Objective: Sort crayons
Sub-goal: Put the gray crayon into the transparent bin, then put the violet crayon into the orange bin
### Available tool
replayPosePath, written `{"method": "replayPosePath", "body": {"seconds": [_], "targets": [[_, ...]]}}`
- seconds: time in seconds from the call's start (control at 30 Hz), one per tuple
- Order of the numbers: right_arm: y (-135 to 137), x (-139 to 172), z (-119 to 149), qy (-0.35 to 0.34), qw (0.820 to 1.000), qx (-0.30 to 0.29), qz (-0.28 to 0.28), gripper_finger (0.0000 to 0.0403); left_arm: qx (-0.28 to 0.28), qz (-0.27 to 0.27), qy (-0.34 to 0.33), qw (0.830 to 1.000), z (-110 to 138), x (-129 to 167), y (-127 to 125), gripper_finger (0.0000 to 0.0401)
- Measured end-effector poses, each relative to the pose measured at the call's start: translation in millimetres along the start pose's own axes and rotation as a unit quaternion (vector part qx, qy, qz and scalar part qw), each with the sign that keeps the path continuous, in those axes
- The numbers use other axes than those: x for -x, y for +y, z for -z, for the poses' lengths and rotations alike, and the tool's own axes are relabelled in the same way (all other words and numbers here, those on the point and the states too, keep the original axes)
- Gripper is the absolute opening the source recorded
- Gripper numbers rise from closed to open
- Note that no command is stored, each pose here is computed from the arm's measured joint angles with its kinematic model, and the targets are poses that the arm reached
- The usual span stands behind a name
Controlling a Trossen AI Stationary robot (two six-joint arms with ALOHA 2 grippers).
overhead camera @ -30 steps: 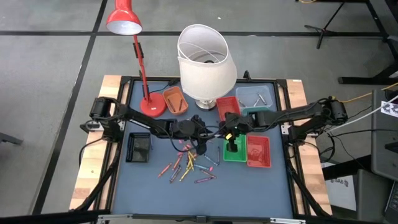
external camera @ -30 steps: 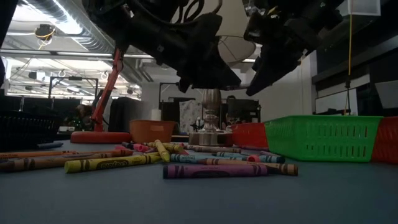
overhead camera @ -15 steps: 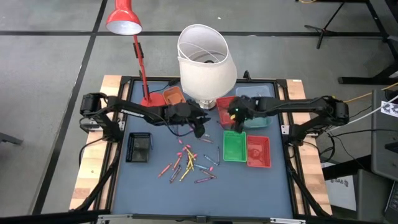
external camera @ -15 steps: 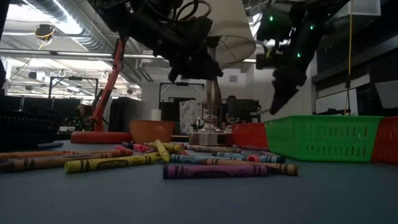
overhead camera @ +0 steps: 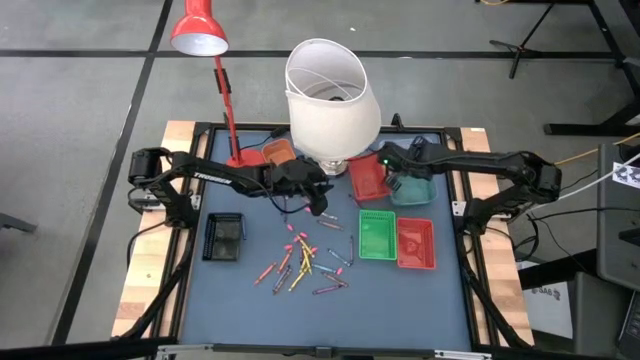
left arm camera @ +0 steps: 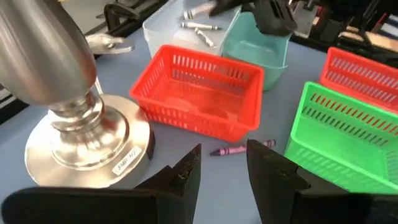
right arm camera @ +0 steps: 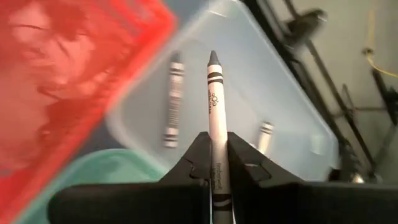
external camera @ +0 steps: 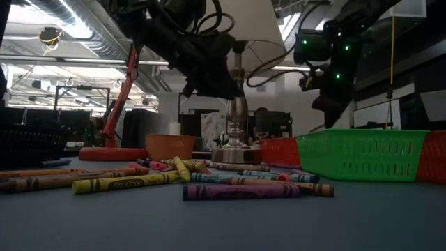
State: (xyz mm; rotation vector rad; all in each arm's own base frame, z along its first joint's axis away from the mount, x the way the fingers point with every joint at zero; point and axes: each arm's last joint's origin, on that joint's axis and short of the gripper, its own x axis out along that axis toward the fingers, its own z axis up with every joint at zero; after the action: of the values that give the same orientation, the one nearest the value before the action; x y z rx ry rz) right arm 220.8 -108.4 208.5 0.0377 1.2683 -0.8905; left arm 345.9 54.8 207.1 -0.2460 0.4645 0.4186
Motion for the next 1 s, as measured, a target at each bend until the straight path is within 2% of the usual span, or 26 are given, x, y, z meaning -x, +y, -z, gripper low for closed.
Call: {"method": "replayPosePath", "body": {"seconds": [0.33, 0.47, 0.6, 0.73, 0.83, 1.0], "targets": [[-25.8, -13.5, 1.4, 0.036, 0.998, -0.041, 0.023, 0.0027, -0.007, -0.003, 0.026, 1.0, 5.9, 0.8, -1.6, 0.0113], [-29.7, -15.6, 1.6, 0.04, 0.998, -0.048, 0.024, 0.0053, -0.011, -0.005, 0.056, 0.998, 12.9, 2.4, -4.9, 0.0113], [-28.9, -15.3, 1.5, 0.04, 0.998, -0.047, 0.019, 0.009, 0.01, -0.02, 0.106, 0.994, 23.6, 4.9, -5.0, 0.0113], [-27.5, -15.3, 1.5, 0.041, 0.998, -0.048, -0.004, 0.0114, 0.061, -0.054, 0.165, 0.983, 35.3, 8.5, -0.1, 0.0113], [-26.4, -15.3, 1.5, 0.043, 0.998, -0.049, -0.023, 0.0122, 0.116, -0.09, 0.206, 0.967, 43.3, 11.8, 6.1, 0.0113], [-25.2, -15.2, 1.4, 0.044, 0.997, -0.05, -0.043, 0.0123, 0.157, -0.143, 0.262, 0.941, 54.7, 18.7, 13.7, 0.0113]]}}
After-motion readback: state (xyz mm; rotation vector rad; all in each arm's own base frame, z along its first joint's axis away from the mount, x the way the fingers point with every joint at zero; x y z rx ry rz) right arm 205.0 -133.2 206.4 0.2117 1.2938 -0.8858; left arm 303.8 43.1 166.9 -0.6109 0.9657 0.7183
